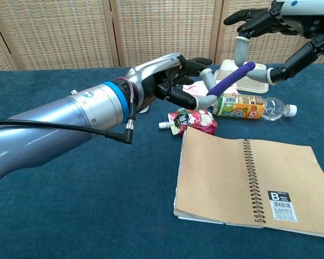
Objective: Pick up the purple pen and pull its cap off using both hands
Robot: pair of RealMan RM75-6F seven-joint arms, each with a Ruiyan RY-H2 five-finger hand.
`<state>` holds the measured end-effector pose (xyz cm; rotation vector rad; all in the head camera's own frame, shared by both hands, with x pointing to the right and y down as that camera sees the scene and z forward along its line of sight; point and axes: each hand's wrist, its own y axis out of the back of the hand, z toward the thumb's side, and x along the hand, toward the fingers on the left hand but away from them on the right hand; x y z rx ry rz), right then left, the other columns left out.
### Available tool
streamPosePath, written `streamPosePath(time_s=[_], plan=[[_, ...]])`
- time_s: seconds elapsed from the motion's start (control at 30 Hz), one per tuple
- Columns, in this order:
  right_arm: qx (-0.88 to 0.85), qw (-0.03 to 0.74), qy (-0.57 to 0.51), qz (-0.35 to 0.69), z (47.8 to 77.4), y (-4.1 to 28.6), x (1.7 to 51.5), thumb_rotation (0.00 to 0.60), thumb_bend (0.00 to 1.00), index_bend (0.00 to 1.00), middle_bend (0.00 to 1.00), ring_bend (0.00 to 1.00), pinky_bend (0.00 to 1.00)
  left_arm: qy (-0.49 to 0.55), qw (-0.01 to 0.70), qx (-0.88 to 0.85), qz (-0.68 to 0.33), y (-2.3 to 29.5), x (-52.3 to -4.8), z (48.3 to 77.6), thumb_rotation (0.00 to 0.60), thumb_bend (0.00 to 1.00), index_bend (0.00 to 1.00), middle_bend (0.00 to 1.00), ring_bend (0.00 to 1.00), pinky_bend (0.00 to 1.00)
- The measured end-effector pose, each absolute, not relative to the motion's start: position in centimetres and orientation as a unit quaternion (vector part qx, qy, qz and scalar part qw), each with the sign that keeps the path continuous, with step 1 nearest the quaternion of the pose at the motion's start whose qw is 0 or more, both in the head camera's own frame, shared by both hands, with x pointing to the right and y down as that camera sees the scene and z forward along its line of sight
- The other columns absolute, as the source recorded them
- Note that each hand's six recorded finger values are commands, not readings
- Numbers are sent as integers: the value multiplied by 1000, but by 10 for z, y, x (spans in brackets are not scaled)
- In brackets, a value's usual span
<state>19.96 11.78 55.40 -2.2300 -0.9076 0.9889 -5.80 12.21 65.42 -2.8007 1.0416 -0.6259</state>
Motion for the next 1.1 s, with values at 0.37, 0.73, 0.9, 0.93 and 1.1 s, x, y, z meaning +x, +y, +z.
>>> streamPosePath(time_s=[0.37, 0.73, 0.9, 0.93, 1.1], plan=[[-827, 265, -336, 366, 555, 118, 203, 600, 595, 586, 0, 0, 0, 338, 41, -918, -203, 125, -55, 655, 600, 532, 763, 0, 0, 0], [-826, 274, -332, 364, 556, 119, 203, 600, 702, 676, 0, 0, 0, 339, 41, -918, -201, 125, -54, 653, 600, 532, 762, 0, 0, 0], [-822, 292, -330, 360, 555, 118, 204, 600, 725, 742, 0, 0, 0, 341, 40, -917, -202, 124, -56, 654, 600, 532, 762, 0, 0, 0], [-821, 298, -330, 359, 555, 118, 204, 600, 728, 758, 0, 0, 0, 341, 40, -917, -203, 124, -57, 654, 600, 532, 762, 0, 0, 0], [-814, 321, -334, 351, 554, 117, 206, 600, 737, 786, 0, 0, 0, 345, 43, -915, -206, 121, -60, 655, 600, 543, 763, 0, 0, 0]])
